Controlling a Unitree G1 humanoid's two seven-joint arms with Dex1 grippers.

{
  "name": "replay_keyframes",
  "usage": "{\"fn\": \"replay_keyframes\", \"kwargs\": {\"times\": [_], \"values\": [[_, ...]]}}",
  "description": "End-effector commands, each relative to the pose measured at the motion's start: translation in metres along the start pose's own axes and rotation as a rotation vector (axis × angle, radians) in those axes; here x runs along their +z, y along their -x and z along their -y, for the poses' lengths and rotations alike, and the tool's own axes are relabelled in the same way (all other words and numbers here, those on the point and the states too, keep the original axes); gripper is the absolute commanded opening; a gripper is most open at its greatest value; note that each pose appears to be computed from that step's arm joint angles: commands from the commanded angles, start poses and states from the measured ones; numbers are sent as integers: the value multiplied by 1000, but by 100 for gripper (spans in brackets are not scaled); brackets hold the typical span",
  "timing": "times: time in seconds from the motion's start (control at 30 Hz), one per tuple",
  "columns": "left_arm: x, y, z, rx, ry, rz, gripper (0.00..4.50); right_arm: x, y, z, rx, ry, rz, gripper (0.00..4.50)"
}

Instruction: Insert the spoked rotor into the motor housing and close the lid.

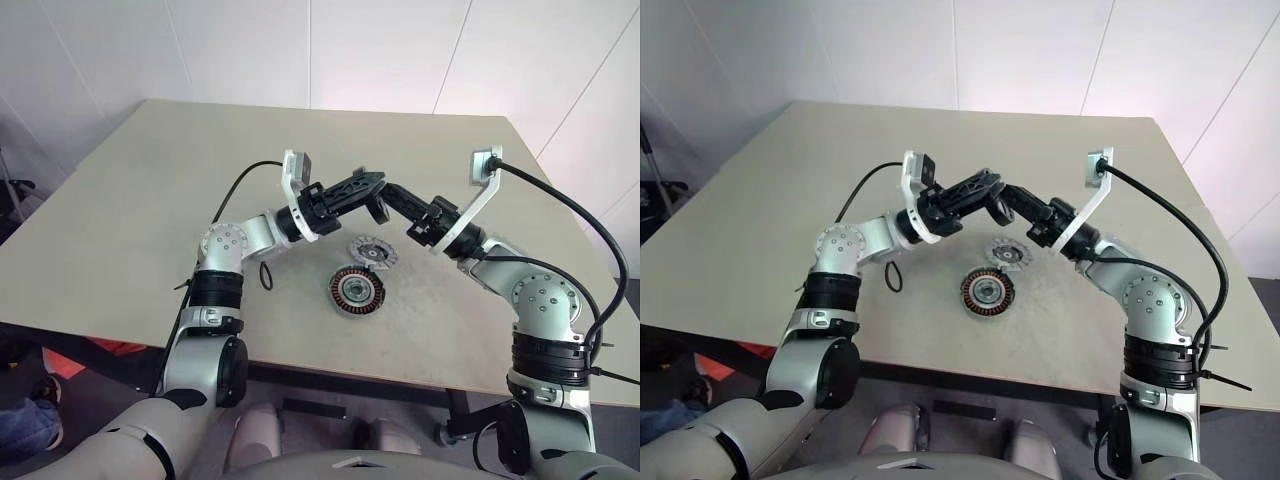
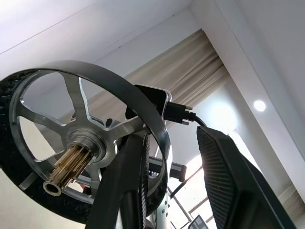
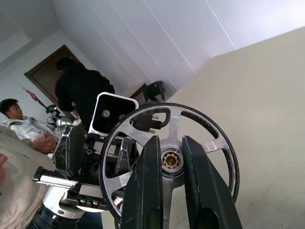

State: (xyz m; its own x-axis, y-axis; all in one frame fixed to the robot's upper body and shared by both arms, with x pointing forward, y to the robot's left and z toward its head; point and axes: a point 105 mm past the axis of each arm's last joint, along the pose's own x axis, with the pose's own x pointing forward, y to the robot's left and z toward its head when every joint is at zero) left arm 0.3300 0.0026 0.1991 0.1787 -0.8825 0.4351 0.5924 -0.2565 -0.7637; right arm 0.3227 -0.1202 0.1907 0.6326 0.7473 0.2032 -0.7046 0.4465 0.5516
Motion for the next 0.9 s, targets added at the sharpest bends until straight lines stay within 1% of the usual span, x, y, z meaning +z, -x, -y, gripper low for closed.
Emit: {"fn": "replay_keyframes", "kwargs": {"times": [0.03,0.3,0.4,0.5,0.57,0.73,0.9], "values": [[-4,14,-15,105,-16,-24,171,12,-5,-24,116,38,29,28],[-7,42,-34,218,-19,-16,171,17,-7,-27,124,59,35,28],[-8,50,-38,245,-19,-8,171,12,-4,-20,56,193,-41,28],[-9,58,-41,272,-19,-2,171,-6,0,-7,-44,423,-201,28],[-10,63,-44,290,-17,-2,171,-11,3,-3,-63,532,-268,28],[-13,68,-48,316,-15,-8,171,-14,8,1,-90,679,-333,28],[-14,73,-52,339,-17,-9,171,-24,11,-6,-59,695,-369,28]]}}
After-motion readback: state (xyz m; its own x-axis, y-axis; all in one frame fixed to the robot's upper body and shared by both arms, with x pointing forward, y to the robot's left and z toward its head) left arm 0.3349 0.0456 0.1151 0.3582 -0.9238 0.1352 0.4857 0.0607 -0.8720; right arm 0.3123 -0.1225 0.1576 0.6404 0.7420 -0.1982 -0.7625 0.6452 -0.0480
